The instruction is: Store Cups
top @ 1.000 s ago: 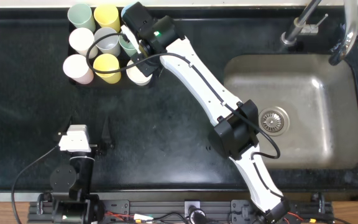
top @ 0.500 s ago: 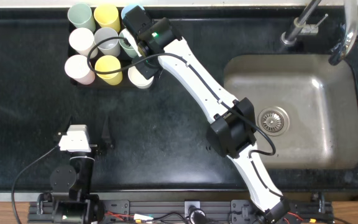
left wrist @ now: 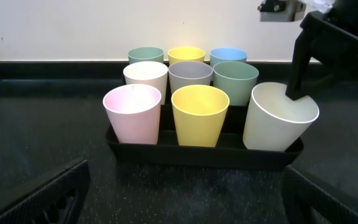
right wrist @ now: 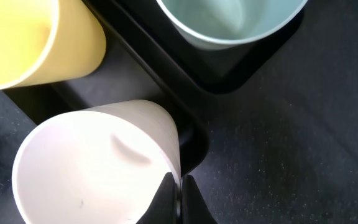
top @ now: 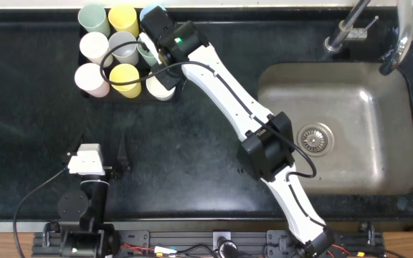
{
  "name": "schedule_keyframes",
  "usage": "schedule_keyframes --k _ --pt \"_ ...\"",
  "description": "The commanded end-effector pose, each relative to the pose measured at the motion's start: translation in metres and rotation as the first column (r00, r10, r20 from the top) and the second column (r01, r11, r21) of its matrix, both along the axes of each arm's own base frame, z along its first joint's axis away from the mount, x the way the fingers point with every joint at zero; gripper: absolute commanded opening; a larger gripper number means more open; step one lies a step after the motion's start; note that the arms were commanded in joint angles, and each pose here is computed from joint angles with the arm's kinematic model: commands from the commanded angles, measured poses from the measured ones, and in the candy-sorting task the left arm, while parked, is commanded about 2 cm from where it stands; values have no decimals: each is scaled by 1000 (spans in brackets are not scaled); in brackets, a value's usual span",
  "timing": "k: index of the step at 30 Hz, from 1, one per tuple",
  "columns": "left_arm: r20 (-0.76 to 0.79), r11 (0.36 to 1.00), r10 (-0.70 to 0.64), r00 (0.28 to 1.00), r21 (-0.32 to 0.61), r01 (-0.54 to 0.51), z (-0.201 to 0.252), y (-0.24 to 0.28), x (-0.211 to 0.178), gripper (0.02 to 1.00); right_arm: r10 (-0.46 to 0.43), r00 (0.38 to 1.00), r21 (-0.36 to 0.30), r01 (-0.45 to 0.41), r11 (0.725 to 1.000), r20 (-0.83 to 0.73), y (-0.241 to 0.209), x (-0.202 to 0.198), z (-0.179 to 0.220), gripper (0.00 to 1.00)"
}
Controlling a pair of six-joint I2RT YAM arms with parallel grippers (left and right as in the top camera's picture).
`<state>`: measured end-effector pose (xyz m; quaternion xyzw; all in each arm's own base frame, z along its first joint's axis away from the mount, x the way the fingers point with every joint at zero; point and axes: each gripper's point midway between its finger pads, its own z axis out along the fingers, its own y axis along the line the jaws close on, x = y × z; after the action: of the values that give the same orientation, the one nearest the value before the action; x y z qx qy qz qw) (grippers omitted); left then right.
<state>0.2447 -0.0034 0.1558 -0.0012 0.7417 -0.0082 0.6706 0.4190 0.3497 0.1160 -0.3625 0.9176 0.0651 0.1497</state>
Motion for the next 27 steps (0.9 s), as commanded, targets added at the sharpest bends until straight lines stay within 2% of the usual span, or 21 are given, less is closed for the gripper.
schedule_keyframes --k 1,6,7,8,10,11,19,27 --pt "7 1000 -6 1000 18 6 0 0 0 1000 12 1000 -16 -12 1000 -11 3 -3 -9 45" --pt "7 1000 -6 1000 18 6 0 0 0 1000 12 1000 -15 -12 1000 -9 3 -3 -9 49" --pt "7 1000 -6 1000 18 6 0 0 0 1000 12 1000 -15 -12 1000 -9 3 -3 -9 152" --pt "7 1000 -6 1000 18 6 0 0 0 1000 12 1000 -16 -12 1000 -10 3 -3 -10 373" --pt "7 1000 -6 1000 18 6 0 0 0 1000 11 1000 -16 -12 1000 -10 3 -3 -10 930" --pt "7 1000 -6 1000 18 6 0 0 0 1000 11 1000 -16 -12 1000 -10 3 -3 -10 996" --pt "7 1000 -6 1000 18 6 0 0 0 1000 10 1000 -13 -10 1000 0 3 -3 -5 998" --pt "7 1000 -6 1000 18 6 0 0 0 1000 -40 991 55 33 998 130 -16 13 64 996"
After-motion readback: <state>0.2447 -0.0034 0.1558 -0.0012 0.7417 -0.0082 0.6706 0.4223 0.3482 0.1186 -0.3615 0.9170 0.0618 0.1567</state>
